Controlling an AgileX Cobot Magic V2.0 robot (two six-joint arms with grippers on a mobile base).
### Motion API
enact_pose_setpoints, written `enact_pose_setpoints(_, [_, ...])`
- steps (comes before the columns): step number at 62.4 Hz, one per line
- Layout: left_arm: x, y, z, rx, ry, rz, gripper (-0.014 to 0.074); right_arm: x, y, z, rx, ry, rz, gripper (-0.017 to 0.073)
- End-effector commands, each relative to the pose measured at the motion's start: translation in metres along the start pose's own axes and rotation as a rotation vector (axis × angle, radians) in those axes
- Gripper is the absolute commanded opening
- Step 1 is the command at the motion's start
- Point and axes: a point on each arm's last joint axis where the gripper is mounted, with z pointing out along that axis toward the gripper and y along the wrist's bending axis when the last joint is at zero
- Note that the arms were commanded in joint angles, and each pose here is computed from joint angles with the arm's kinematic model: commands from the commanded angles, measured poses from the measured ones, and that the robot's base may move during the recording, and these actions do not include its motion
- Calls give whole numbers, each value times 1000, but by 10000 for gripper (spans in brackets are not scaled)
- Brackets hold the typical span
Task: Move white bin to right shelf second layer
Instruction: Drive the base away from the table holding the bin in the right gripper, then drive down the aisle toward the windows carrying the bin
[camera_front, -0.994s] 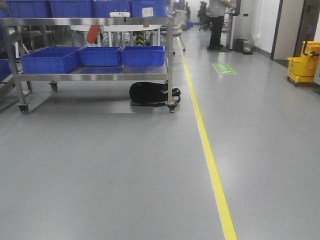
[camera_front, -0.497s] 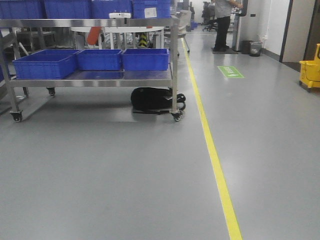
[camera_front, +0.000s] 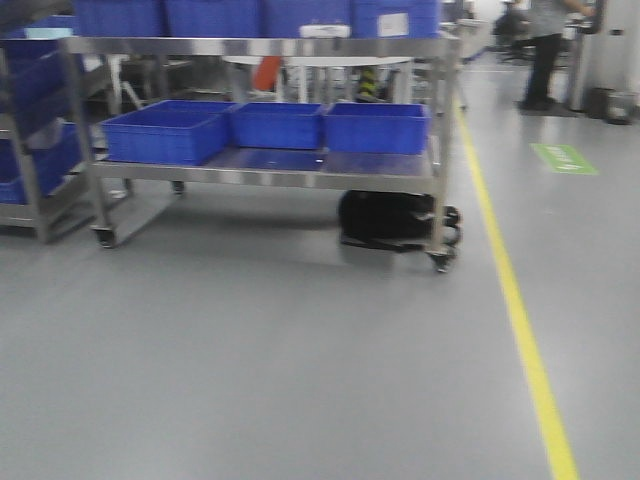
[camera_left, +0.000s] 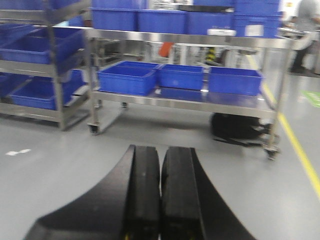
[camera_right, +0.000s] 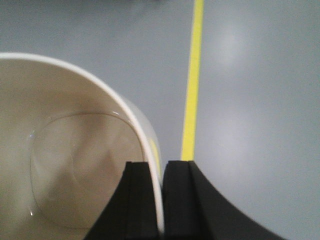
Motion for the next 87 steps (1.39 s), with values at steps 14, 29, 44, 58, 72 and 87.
enact_pose_setpoints(14, [1, 1, -1, -3, -72, -11, 85, -16, -1, -6, 5, -116, 3, 57])
enact_pose_setpoints(29, [1, 1, -1, -3, -72, -11, 85, -16, -1, -6, 5, -116, 3, 57])
enact_pose_setpoints(44, [1, 1, -1, -3, -72, -11, 85, -16, -1, -6, 5, -116, 3, 57])
enact_pose_setpoints(58, [1, 1, -1, -3, -72, -11, 85, -16, -1, -6, 5, -116, 3, 57])
enact_pose_setpoints(72, [1, 1, -1, -3, -72, -11, 85, -16, -1, -6, 5, -116, 3, 57])
enact_pose_setpoints(87, [1, 1, -1, -3, -72, -11, 85, -16, -1, -6, 5, -116, 3, 57])
